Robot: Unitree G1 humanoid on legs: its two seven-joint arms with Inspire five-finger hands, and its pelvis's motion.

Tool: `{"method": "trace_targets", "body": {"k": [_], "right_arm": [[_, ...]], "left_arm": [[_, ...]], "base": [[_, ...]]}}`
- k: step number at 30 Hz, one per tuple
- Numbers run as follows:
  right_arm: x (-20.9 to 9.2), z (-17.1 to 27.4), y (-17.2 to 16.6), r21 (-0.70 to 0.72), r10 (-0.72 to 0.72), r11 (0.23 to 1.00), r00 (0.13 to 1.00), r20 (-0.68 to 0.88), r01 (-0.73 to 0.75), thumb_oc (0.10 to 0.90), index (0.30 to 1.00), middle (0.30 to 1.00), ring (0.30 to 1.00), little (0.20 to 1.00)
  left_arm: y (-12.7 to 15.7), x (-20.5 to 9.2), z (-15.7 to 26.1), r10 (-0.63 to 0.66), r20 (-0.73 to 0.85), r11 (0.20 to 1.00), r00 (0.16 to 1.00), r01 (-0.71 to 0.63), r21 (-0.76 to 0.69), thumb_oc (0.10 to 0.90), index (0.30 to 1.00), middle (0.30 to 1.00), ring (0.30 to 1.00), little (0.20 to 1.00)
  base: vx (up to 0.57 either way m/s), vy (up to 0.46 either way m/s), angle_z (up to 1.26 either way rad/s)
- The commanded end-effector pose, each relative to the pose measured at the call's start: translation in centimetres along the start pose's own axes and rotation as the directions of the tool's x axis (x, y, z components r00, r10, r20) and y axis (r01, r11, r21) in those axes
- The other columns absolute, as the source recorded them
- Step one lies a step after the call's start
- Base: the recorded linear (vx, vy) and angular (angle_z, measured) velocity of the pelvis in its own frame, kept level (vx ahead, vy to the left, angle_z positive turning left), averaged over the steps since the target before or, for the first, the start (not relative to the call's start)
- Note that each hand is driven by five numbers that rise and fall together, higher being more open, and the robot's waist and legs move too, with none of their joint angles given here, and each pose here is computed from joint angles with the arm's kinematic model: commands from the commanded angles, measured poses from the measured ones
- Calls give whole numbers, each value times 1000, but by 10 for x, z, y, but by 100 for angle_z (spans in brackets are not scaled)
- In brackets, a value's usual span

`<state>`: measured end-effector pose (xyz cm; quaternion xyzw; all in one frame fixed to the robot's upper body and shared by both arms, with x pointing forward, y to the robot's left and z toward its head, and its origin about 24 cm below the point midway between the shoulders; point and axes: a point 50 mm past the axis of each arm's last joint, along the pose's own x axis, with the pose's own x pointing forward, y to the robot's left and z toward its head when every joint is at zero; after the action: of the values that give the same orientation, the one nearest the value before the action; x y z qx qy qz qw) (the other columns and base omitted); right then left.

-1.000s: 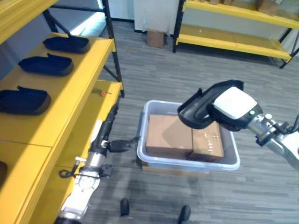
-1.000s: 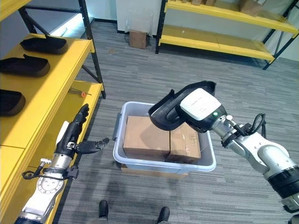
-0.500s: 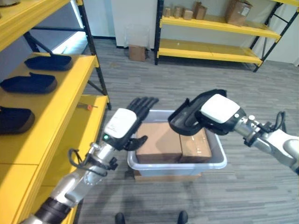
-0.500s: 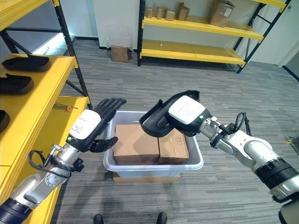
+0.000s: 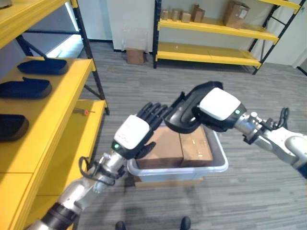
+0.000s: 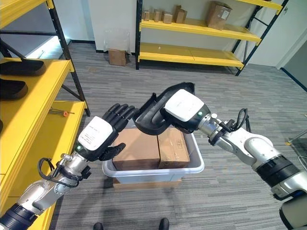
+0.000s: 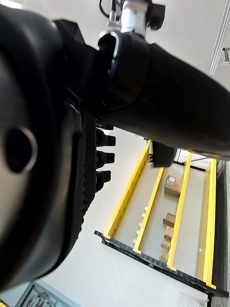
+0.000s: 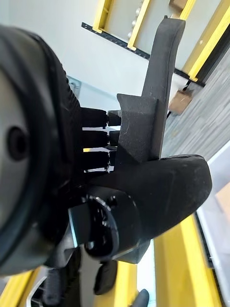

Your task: Move parts from the plastic box to the shelf.

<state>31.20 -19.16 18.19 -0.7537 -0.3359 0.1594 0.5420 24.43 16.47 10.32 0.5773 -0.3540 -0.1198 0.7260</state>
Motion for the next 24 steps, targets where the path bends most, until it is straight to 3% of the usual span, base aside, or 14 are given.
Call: {"method": "trace_targets", "body": {"k": [1, 24], "right_arm": [[29, -15, -77, -47, -365, 930, 931, -17, 364, 400, 300, 300, 300, 300], [46, 0, -89, 62, -487, 871, 873, -17, 487, 400, 300, 300, 300, 300]], "left_arm": [[23, 35, 8, 217, 98, 976, 971, -218, -1, 900, 1000, 1000, 1000, 1000], [36, 69, 15, 386, 139, 917, 912, -396, 51, 900, 1000, 1000, 1000, 1000]], "base": [[0, 0, 0], [0, 0, 0]]}}
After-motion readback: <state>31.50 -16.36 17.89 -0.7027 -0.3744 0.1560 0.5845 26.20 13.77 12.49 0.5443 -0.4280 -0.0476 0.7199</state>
